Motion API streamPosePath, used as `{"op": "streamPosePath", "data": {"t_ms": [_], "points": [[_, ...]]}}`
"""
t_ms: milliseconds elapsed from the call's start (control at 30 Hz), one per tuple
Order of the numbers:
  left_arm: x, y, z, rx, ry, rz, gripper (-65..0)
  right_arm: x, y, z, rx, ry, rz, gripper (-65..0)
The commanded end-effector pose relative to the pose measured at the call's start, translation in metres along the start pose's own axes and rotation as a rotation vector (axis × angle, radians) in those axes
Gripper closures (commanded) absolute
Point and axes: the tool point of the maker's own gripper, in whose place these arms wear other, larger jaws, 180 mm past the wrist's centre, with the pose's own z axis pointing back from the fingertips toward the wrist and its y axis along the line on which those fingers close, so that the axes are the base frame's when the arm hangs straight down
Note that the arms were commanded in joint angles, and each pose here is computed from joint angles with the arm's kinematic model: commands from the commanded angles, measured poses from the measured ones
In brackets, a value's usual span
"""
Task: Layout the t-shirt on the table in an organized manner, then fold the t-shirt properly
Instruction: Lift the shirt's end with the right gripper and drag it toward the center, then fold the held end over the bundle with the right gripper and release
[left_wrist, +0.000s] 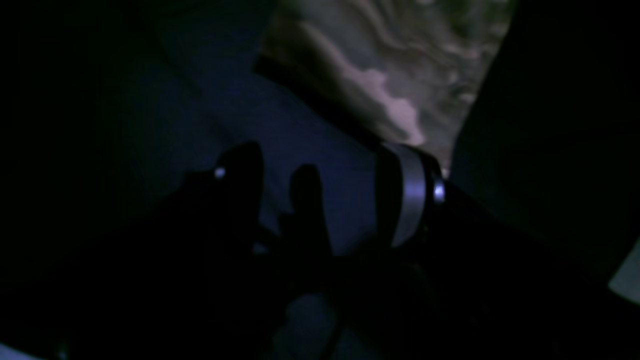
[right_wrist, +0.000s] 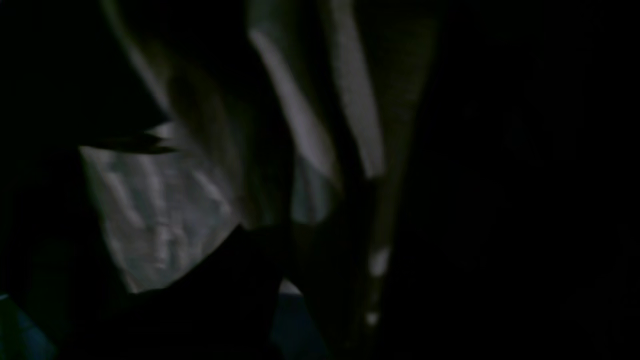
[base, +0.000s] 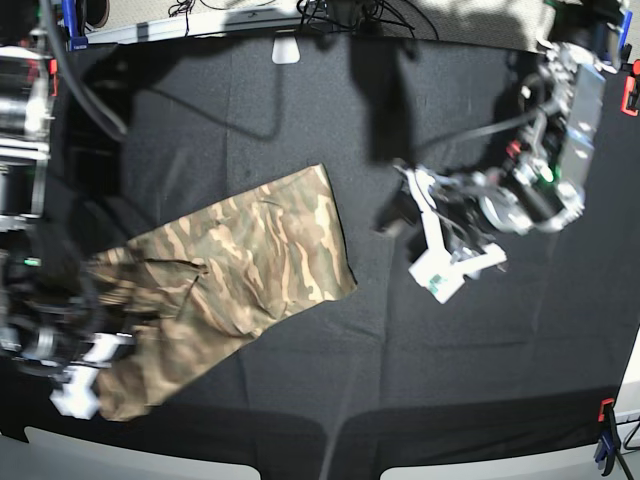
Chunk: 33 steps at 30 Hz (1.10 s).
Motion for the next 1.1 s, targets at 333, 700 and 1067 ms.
{"op": "streamPosePath", "data": {"t_ms": [333,700,1067], "points": [[0.017,-0.011,-0.002,-0.023,-0.058,0.011,-33.3,0.038,0.080,-0.040,0.194,-0.113,-0.014,0.0],[0.017,-0.011,-0.002,-0.023,-0.059,0.012,-33.3,-0.002,0.121,-0.074,0.289,-0.046,-0.094,0.0],[0.018,-0.011,-0.002,-0.023,-0.063,0.011,-33.3,-0.008,0.175,-0.095,0.412,-0.046,-0.131,0.0]]}}
